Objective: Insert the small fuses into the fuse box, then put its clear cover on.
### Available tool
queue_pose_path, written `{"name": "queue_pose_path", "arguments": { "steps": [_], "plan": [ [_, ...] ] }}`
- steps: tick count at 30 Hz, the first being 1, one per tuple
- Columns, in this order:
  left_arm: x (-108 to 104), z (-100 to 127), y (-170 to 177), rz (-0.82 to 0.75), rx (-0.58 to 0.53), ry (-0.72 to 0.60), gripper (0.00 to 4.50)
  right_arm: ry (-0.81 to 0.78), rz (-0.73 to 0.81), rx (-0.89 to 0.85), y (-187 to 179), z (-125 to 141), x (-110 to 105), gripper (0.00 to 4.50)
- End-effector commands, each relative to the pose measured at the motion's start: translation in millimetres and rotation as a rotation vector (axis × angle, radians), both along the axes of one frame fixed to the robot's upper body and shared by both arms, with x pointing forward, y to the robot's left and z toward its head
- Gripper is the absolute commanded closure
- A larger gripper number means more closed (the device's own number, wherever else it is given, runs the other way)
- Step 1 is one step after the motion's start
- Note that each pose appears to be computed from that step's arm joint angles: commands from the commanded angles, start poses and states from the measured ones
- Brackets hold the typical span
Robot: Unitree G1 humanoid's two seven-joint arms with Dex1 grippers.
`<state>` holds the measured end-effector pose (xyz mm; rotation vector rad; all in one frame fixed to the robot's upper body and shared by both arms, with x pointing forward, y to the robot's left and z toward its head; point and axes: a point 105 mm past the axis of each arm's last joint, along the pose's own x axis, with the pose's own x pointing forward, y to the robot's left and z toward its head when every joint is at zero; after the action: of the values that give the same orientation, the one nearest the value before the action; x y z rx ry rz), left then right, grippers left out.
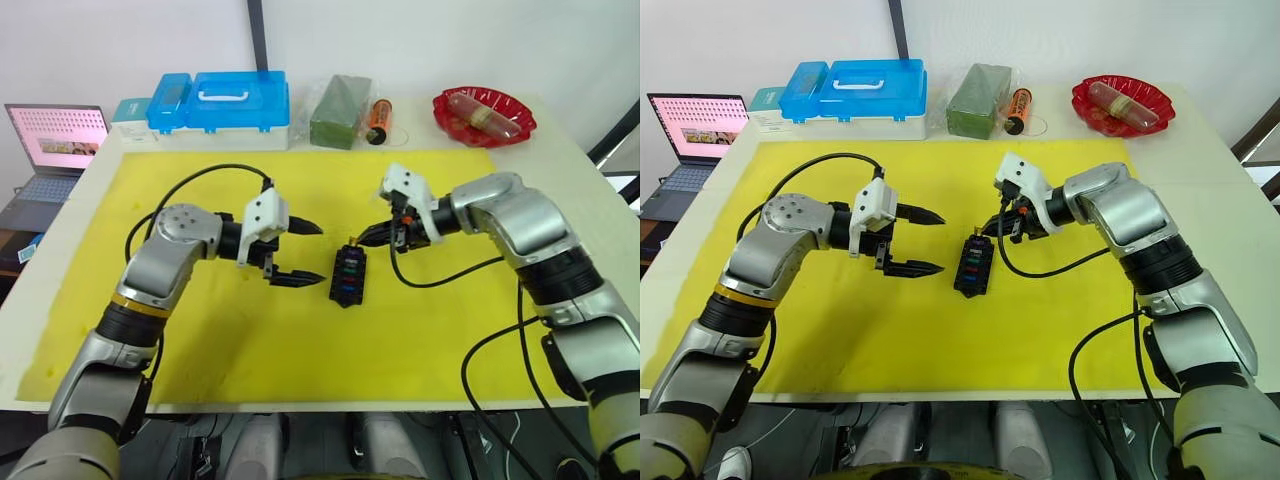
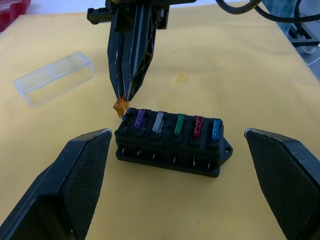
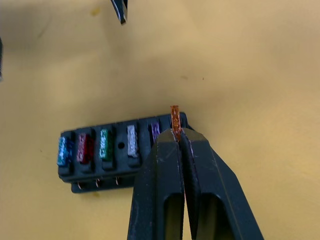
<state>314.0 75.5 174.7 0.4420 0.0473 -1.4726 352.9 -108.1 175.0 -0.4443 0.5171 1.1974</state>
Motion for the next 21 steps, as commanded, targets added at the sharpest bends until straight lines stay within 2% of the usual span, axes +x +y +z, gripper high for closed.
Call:
{"name": "queue_pose_path", "arguments": {
  "steps": [1,21],
  "plan": [
    [0,11,-4,-0.021,-0.008,-0.045,0.0,-0.054,0.027,-0.004,4,14,3,4.45],
    [0,12,-4,-0.007,-0.017,-0.051,0.0,-0.04,0.039,-0.035,5,3,7,4.45]
  ]
}}
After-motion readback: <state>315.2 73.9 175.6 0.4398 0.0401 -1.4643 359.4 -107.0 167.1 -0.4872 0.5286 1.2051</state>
